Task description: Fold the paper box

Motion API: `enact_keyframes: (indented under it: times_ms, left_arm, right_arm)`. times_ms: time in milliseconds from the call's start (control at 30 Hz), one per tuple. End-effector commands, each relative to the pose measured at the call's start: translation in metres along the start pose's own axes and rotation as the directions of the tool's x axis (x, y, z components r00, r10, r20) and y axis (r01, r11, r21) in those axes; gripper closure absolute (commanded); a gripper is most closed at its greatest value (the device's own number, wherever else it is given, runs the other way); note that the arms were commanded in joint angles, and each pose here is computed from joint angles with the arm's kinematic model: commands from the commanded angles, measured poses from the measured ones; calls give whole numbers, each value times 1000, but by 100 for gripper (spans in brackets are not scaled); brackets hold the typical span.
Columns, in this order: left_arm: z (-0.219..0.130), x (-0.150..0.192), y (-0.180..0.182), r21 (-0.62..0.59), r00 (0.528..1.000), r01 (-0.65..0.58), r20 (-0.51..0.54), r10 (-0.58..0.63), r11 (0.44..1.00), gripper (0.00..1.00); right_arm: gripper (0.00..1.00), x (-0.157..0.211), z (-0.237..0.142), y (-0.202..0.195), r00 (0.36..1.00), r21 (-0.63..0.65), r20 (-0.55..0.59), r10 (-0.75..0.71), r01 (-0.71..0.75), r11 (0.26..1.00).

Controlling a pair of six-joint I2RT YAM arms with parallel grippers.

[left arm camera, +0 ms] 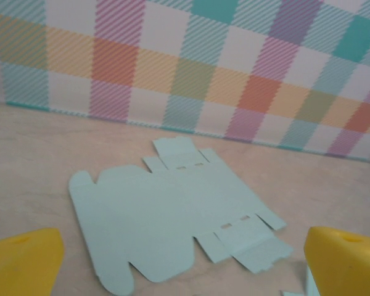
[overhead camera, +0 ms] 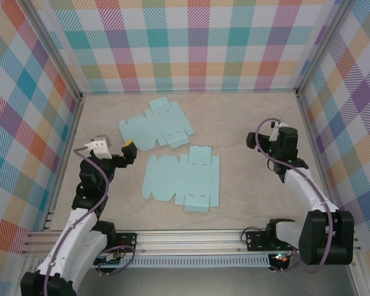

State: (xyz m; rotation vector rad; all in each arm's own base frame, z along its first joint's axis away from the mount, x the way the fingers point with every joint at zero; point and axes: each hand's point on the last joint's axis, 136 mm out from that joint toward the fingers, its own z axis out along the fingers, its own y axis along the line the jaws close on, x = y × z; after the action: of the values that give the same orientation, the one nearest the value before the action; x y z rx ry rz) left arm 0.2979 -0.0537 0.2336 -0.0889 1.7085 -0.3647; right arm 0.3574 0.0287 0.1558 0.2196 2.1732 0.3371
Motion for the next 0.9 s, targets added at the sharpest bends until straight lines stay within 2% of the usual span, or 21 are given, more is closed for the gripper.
enact_keyframes:
  times_ms: [0, 167, 267, 367, 467, 700, 867]
  left_arm:
    - [-8, 31, -10, 39, 988, 119, -105, -115, 992, 0]
    - [-8, 42, -30, 85, 977, 157, -160, -142, 984, 0]
    - [-3, 49, -40, 108, 972, 157, -196, -133, 982, 0]
    - [8, 52, -51, 128, 965, 163, -226, -132, 978, 0]
    - [20, 55, -63, 155, 959, 183, -246, -142, 971, 0]
    - [41, 83, -75, 130, 923, 212, -353, -154, 969, 0]
    - [34, 131, -89, 124, 852, 177, -516, -89, 976, 1]
  right_arm:
    - [0, 44, -14, 12, 952, -24, -256, 166, -178, 984]
    - [1, 82, -33, 36, 854, -56, -433, 288, -344, 937]
    - [15, 107, -46, 51, 820, -74, -492, 294, -375, 924]
    - [23, 130, -54, 64, 796, -87, -532, 288, -391, 916]
    - [28, 151, -57, 77, 783, -106, -563, 264, -385, 917]
    - [40, 186, -48, 102, 743, -124, -645, 179, -333, 935]
    - [43, 195, -36, 114, 722, -119, -678, 139, -294, 948]
